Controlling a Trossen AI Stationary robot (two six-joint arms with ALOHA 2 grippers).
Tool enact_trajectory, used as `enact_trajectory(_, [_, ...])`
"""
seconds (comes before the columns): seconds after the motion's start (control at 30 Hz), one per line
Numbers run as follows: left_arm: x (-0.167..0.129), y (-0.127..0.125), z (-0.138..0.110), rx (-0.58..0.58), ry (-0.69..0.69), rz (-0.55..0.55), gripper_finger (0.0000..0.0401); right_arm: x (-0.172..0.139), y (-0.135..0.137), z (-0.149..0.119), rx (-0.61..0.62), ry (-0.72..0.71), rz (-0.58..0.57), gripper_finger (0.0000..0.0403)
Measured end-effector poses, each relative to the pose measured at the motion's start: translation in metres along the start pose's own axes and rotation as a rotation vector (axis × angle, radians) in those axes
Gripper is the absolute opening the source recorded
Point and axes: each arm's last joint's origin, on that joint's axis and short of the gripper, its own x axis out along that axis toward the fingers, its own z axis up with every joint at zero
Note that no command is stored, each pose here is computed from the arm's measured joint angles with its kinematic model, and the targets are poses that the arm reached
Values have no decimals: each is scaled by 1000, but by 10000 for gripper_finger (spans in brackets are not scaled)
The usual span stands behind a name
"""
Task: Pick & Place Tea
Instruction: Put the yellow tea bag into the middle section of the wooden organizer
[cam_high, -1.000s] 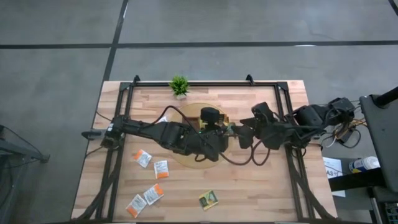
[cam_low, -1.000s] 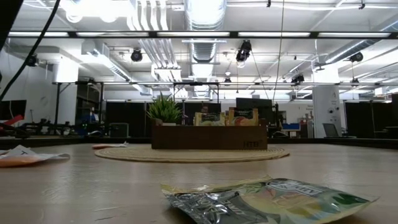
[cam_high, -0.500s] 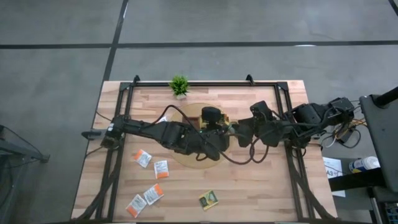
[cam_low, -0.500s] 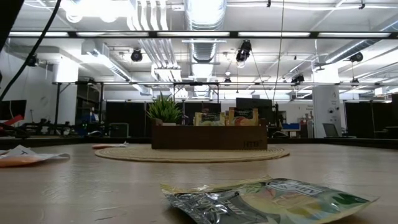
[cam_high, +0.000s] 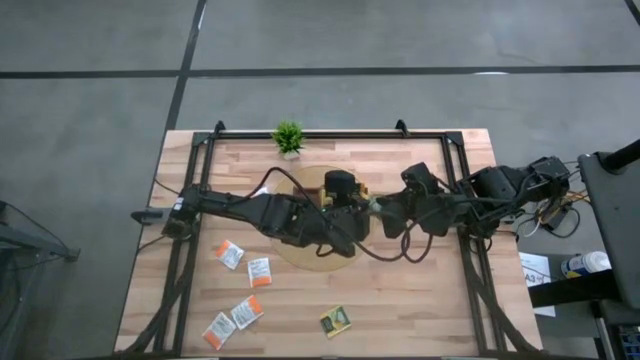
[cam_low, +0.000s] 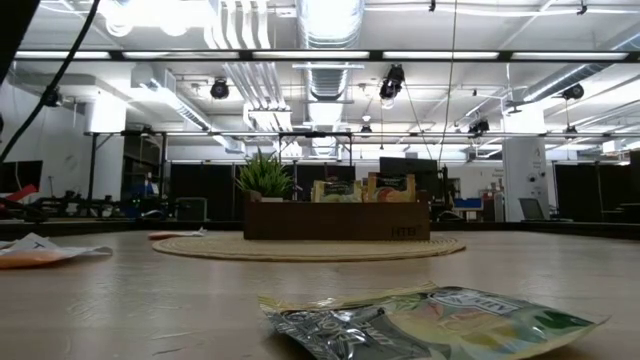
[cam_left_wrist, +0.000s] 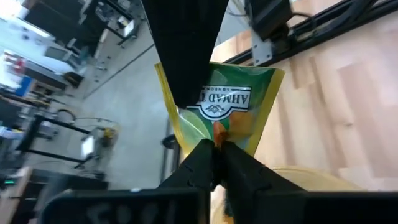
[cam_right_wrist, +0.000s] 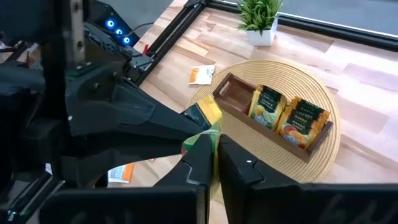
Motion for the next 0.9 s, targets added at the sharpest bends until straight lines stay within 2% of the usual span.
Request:
enact_trajectory(0.13, [-1,0,0,-59,-13,-47,68,0,0,0,-18,4,2,14])
enact_trajectory(0.33, [-2,-2,-5,-104,32,-73,160,-1,0,1,-47,4,6,13])
enact_trajectory(0.53, [-17,11,-13,-188,94,-50,238,-4,0,1,-92,44,34,13])
enact_trajectory(0.73, [-43,38,-16,-357,50,-60,254,-9,3,-4,-187,61,73,13])
enact_trajectory(0.9, [-61,59,-18,-553,-4,-195,254,-15,12,-7,-333,34,160,13])
